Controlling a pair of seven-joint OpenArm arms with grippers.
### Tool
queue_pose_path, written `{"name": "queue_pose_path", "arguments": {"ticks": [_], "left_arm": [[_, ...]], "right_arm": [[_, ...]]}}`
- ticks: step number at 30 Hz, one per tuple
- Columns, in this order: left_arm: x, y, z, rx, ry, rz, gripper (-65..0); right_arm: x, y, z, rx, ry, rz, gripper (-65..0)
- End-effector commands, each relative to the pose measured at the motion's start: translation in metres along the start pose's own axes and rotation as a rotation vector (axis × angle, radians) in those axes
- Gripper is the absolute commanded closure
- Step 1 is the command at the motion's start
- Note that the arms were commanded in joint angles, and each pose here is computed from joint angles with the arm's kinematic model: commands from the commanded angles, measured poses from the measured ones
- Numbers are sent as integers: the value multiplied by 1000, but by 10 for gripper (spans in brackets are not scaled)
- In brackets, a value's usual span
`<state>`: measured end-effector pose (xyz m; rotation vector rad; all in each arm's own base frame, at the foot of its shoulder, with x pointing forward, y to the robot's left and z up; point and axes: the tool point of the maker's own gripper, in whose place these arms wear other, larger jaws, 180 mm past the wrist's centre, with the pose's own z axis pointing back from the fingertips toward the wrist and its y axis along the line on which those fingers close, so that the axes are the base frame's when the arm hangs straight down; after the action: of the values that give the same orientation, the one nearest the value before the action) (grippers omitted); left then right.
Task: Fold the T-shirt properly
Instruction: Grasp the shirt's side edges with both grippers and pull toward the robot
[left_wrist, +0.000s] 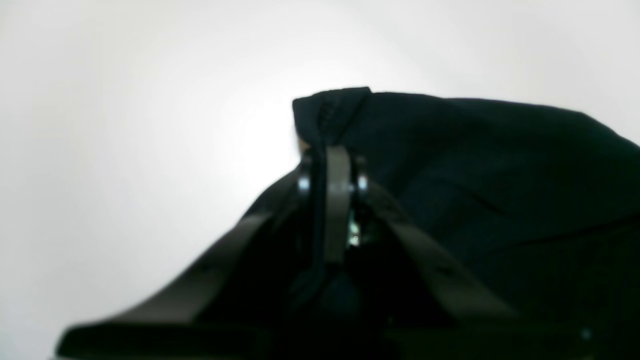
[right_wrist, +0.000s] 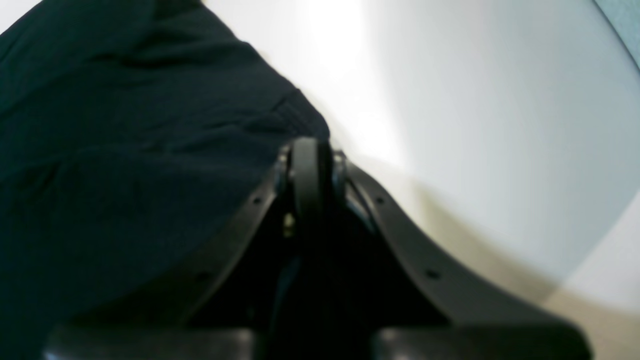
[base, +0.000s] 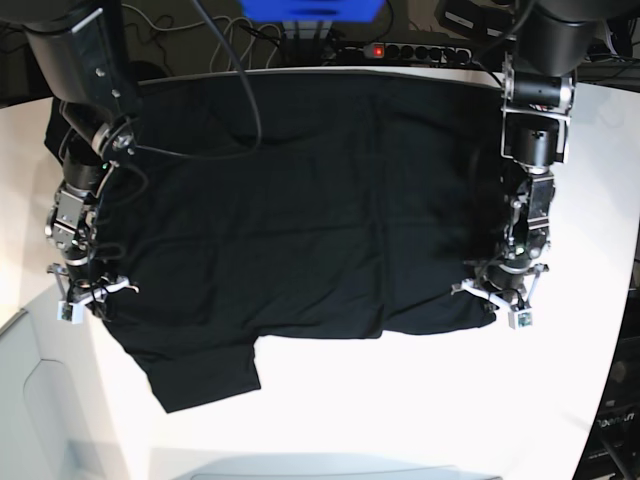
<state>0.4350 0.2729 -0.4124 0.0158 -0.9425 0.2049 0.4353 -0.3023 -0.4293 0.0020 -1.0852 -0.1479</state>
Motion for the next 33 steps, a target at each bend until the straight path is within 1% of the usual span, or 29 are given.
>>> {"name": "queue_pose_path", "arguments": {"ticks": [1,4,6,8,9,14,15,19,22,24,28,33], "left_arm": [[13,5,2,15,-10,-6,0],[24,-6,12,-16,-58,-24,0],[38,-15,22,-39,-112,-35,0],[46,-15,30,-41,-147,-17,0],[50,-12,33,-37,-163,-7,0],[49,-11,43,-41,-182,-3,0],[49,-12,44,-44,-184,-5,0],[53,-21,54,-69,-211,-18,0],[58,-28,63,-89,-237,-29,0],[60,-27,69,-91,-254,-25,0],[66,-11,82,-63,-290,7,0],[65,-7,98,-62,-315,6,0]], "right_arm": [[-24,2,1,4,117,29,0],[-21,1,1,2,104,24,0],[-19,1,1,1,101,23,0],[-14,-3,1,-6,87,30,0],[-4,-7,2,-20,62,42,0],[12,-8,19,-63,-21,108,0],[14,-4,22,-58,-37,115,0],[28,21,33,16,-91,148,0],[39,24,43,3,-134,175,0],[46,24,48,-6,-160,177,0],[58,17,61,-25,-214,162,0],[62,6,82,-47,-263,151,0]]}}
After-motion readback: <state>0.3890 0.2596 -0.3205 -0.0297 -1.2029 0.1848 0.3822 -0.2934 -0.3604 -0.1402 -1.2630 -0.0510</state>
